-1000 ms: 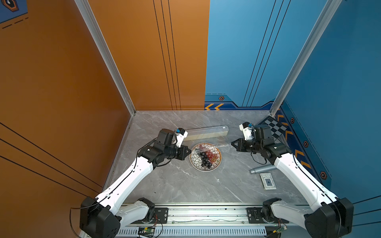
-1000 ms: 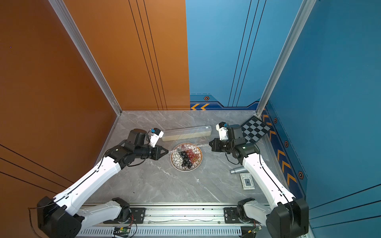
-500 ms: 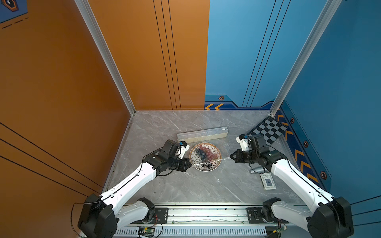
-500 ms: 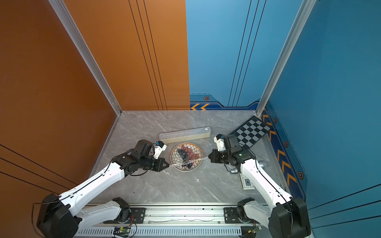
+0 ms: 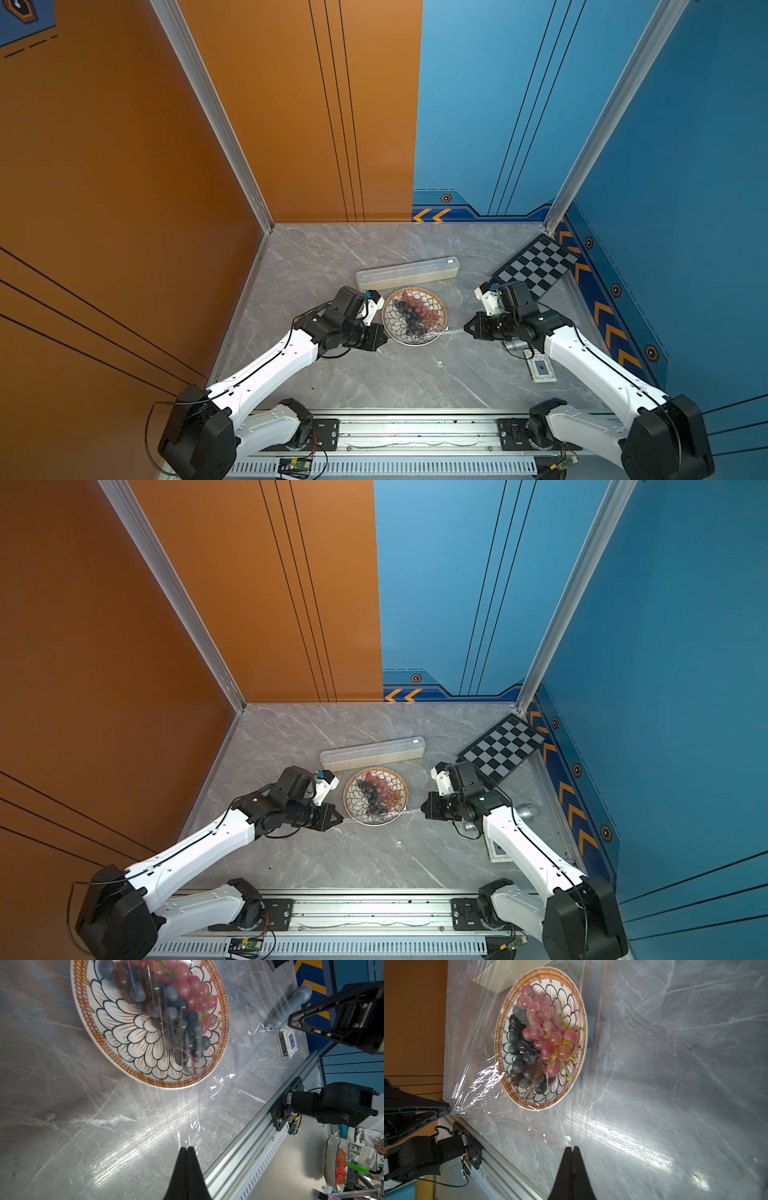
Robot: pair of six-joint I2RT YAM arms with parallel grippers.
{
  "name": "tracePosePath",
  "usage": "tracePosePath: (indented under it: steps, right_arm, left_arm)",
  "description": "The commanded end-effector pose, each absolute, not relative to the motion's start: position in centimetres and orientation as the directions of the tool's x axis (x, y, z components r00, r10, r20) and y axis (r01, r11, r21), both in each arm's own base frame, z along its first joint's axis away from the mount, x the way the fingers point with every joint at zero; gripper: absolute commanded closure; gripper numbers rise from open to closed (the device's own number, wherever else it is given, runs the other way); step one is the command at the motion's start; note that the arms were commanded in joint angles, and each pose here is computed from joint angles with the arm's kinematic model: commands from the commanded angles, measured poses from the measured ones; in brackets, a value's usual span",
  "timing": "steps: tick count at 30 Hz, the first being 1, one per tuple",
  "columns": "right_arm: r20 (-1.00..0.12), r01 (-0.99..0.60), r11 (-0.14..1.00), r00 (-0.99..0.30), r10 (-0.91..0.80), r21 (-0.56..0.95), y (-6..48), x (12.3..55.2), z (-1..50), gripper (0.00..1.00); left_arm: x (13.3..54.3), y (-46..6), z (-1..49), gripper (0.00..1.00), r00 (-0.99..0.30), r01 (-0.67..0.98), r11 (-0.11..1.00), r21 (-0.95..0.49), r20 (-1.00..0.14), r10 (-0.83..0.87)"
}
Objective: Wrap the plate with plastic wrap
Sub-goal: Cover the plate with plastic wrap.
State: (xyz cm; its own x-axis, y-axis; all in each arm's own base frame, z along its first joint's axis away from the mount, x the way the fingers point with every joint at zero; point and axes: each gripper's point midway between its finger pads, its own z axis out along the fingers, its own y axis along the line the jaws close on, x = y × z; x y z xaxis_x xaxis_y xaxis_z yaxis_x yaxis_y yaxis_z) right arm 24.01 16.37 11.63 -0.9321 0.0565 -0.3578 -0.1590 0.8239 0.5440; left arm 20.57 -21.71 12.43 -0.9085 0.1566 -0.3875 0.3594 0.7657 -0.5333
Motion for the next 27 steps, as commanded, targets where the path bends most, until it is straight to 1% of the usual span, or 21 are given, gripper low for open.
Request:
tracePosePath:
  steps: [1, 17, 27]
  right_arm:
    - [-0.305, -0.116, 0.846, -0.950, 0.057, 0.520, 15.8, 23.0, 10.1, 1.00]
    - [-0.222, -0.097, 0.874, -0.975, 0.013, 0.476, 15.5, 22.1, 6.8, 1.00]
    - [-0.205, -0.099, 0.874, -0.979, 0.000, 0.476, 16.3, 22.4, 5.6, 1.00]
  left_arm:
    - [19.4, -21.6, 11.7, 1.00, -0.918, 0.354, 0.763, -0.541, -0.357, 0.172]
    - [18.5, -21.3, 9.2, 1.00, -0.931, 0.344, 0.782, -0.520, -0.297, 0.212]
    - [18.0, -21.7, 7.4, 1.00, -0.936, 0.344, 0.782, -0.520, -0.254, 0.242]
